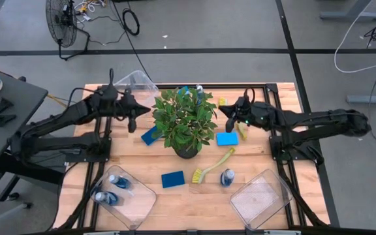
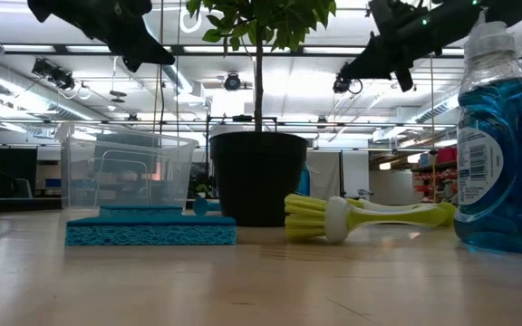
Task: Pick & Place Kitchen Sink Supplies
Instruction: Put the blue liquid soap bottle into the bottom left transparent bin
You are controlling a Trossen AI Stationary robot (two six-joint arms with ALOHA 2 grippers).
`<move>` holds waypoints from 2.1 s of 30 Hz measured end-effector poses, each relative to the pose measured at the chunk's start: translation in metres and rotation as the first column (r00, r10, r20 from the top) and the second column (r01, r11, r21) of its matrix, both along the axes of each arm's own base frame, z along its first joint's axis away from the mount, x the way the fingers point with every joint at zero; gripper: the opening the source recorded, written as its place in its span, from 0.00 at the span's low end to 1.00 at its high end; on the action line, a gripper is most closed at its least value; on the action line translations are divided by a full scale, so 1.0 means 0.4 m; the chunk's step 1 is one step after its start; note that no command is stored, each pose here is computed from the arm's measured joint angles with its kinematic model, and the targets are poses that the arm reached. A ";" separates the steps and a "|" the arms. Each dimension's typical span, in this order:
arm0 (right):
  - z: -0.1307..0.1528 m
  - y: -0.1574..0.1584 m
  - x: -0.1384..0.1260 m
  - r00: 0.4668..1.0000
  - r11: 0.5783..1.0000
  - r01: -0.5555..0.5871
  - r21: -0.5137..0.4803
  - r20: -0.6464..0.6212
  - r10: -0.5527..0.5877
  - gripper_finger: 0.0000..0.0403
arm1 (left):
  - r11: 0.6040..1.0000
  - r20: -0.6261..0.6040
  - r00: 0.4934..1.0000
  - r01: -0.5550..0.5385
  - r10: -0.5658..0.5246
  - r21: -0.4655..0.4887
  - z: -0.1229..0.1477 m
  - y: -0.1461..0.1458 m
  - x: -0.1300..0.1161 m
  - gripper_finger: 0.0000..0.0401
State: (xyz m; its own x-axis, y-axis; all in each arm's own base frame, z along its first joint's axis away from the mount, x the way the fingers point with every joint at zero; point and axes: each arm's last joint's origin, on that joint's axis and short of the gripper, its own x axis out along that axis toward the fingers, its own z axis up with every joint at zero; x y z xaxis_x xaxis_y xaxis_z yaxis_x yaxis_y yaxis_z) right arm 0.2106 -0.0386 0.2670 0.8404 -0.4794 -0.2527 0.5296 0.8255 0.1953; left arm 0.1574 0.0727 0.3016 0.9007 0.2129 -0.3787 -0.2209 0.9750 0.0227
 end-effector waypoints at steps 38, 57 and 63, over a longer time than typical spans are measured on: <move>-0.081 -0.178 0.050 0.992 0.994 -0.021 -0.110 -0.129 0.007 0.22 | 0.929 0.066 0.934 -0.337 0.350 -0.152 -0.032 0.118 0.065 0.07; -0.058 -0.273 0.112 0.986 0.990 -0.110 -0.085 -0.132 0.098 0.77 | 0.913 0.072 0.922 -0.361 0.380 -0.188 -0.032 0.118 0.065 0.07; -0.059 -0.275 0.111 0.978 0.981 -0.136 -0.137 -0.178 0.110 0.79 | 0.922 0.074 0.933 -0.333 0.353 -0.197 -0.032 0.116 0.066 0.07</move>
